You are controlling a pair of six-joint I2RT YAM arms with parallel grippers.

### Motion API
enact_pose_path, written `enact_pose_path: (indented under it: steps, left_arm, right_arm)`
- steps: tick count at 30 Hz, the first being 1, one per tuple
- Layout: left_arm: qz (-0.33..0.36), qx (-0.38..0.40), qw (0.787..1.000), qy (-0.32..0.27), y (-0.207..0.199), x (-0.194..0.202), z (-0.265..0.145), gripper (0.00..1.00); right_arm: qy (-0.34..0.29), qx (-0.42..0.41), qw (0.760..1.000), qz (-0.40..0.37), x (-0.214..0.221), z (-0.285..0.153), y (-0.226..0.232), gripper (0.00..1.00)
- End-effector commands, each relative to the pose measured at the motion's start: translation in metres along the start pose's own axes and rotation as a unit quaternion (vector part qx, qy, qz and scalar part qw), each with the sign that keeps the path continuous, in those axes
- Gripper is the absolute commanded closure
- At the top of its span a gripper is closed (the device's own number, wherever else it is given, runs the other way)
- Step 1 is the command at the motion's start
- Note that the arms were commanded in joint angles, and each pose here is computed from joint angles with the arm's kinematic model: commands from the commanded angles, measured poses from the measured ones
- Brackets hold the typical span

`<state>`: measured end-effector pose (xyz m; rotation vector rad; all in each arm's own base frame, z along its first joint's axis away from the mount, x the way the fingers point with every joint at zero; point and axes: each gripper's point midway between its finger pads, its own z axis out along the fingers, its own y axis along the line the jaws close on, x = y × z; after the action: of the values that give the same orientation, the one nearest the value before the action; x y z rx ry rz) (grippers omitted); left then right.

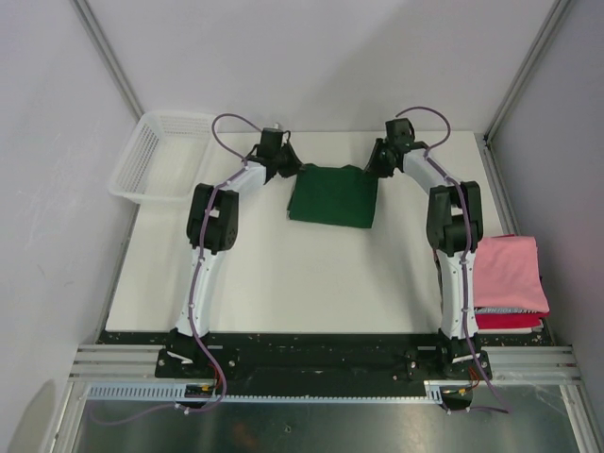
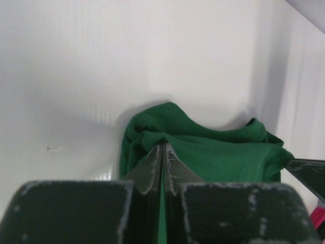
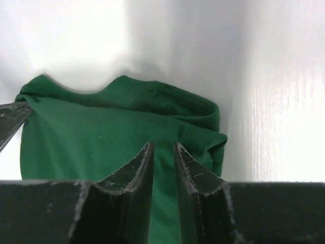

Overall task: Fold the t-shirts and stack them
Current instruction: Smooth out wrinkles on the folded tshirt

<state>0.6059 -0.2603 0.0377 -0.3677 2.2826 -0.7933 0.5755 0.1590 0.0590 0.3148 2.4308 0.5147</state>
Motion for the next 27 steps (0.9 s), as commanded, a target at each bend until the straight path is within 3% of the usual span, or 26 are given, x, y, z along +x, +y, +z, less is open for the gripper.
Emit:
enact_pose_path:
  steps: [1, 15, 21, 24, 27]
  left_arm:
    - [-0.007, -0.01, 0.999, -0.031, 0.007, -0.02, 0.001, 0.94]
    - [-0.013, -0.009, 1.0, -0.024, 0.012, -0.018, 0.002, 0.94]
    - [-0.012, -0.002, 1.0, -0.025, 0.01, -0.024, -0.001, 0.93]
    - [-0.001, 0.027, 0.999, -0.027, -0.006, -0.036, -0.009, 0.87]
    - [0.024, 0.061, 0.997, -0.04, -0.033, -0.056, -0.03, 0.73]
  right_arm:
    - [-0.053, -0.025, 0.998, -0.025, -0.032, -0.044, 0.031, 0.73]
    - [0.008, 0.016, 0.999, 0.032, -0.005, 0.022, -0.034, 0.74]
    - [0.004, 0.005, 0.999, 0.05, -0.016, 0.013, -0.031, 0.71]
    - [-0.003, -0.004, 0.999, 0.042, -0.028, -0.003, -0.015, 0.69]
    - [-0.017, -0.004, 1.0, 0.025, -0.041, -0.022, 0.001, 0.67]
